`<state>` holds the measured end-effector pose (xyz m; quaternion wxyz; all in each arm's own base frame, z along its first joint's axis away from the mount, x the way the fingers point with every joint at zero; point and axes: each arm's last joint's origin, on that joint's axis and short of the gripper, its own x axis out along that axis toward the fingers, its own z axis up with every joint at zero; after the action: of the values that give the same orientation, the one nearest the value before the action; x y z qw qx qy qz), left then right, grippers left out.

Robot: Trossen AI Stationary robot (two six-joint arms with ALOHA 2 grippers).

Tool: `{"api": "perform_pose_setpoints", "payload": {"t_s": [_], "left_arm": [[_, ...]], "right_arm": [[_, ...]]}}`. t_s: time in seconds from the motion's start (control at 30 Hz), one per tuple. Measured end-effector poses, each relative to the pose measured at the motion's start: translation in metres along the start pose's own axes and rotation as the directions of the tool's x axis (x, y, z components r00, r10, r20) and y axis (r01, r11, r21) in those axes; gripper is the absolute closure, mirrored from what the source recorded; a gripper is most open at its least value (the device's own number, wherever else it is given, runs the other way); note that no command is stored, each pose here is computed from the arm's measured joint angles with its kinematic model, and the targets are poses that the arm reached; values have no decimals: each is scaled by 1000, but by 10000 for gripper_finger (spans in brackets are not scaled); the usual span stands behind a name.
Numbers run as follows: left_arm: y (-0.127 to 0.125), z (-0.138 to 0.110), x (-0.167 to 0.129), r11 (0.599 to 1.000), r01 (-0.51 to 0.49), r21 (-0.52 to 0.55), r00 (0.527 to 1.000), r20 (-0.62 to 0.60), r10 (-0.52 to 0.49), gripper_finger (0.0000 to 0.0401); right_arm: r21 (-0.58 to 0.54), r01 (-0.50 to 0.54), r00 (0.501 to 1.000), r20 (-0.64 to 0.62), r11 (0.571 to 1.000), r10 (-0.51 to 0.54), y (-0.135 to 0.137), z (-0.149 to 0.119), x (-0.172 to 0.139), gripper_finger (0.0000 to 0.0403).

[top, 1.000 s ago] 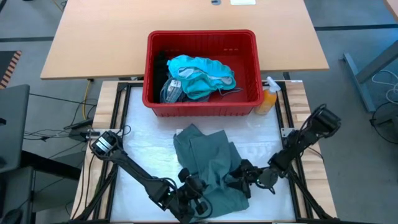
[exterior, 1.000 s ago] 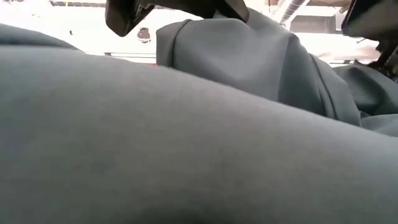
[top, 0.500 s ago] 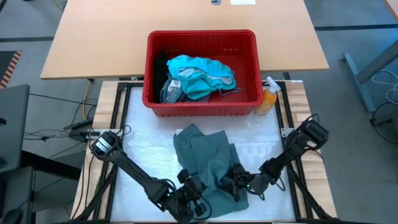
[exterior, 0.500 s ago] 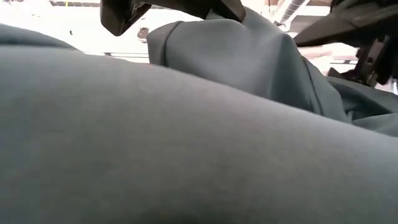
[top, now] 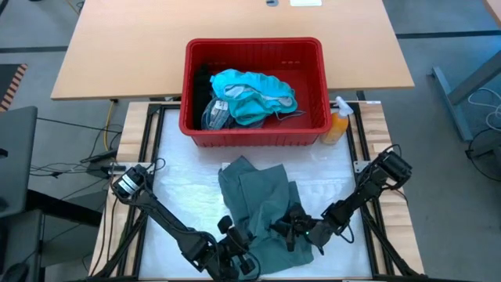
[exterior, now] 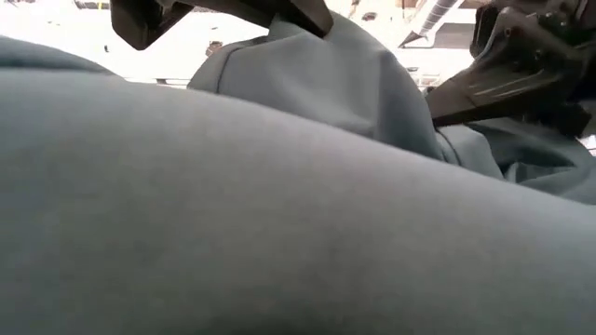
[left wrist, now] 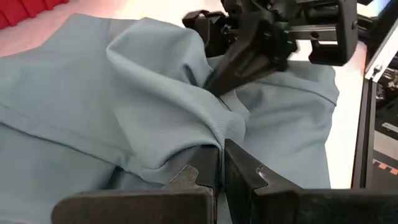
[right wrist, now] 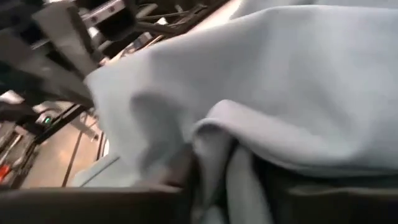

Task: Fold Laundry from Bin
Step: Fold the light blue pants

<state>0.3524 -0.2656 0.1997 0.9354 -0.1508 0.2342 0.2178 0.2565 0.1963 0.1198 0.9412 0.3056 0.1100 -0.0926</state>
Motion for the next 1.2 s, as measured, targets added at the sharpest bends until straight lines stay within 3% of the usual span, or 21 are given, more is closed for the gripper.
{"api": "perform_pose_setpoints", "payload": {"t_s": [0.07, 0.1, 0.23, 0.43, 0.6, 0.73, 0.83, 0.9, 0.97, 1.1, 1.2], "left_arm": [[1, 0, 0, 1000, -6, 2, 1000, -2, 6, 401], [1, 0, 0, 1000, -7, 2, 1000, 0, 7, 401], [2, 2, 1, 999, -46, 0, 997, 56, 46, 401], [4, 32, -30, 997, -75, -1, 976, 203, 74, 386], [2, 63, -72, 998, -60, -2, 941, 335, 57, 356], [-1, 81, -97, 996, -72, 53, 912, 408, 44, 335], [1, 82, -100, 981, -178, 76, 880, 459, 124, 327], [8, 81, -95, 964, -258, 59, 852, 484, 198, 326], [20, 81, -77, 962, -273, 21, 857, 460, 233, 327], [44, 76, -23, 965, -251, -73, 919, 295, 261, 337], [46, 61, 25, 984, -168, -56, 969, 176, 175, 346]], "right_arm": [[-48, -43, 999, 4, 998, 44, 4, 2, 0, 357], [-69, -69, 997, 18, 995, 71, 7, 5, 0, 376], [-74, -222, 973, 54, 972, 226, 23, 23, -6, 378], [-179, -397, 897, 134, 900, 422, 53, 84, -44, 379], [-252, -540, 788, 185, 803, 587, 70, 136, -92, 379], [-328, -676, 679, 70, 660, 730, 87, 157, -120, 379], [-373, -731, 618, -8, 571, 786, 105, 160, -136, 379], [-408, -744, 595, -43, 530, 802, 118, 158, -143, 379], [-441, -752, 566, -51, 490, 822, 130, 156, -149, 379], [-518, -762, 505, -98, 389, 858, 155, 152, -154, 378], [-559, -752, 502, -141, 350, 853, 170, 149, -155, 373]]}}
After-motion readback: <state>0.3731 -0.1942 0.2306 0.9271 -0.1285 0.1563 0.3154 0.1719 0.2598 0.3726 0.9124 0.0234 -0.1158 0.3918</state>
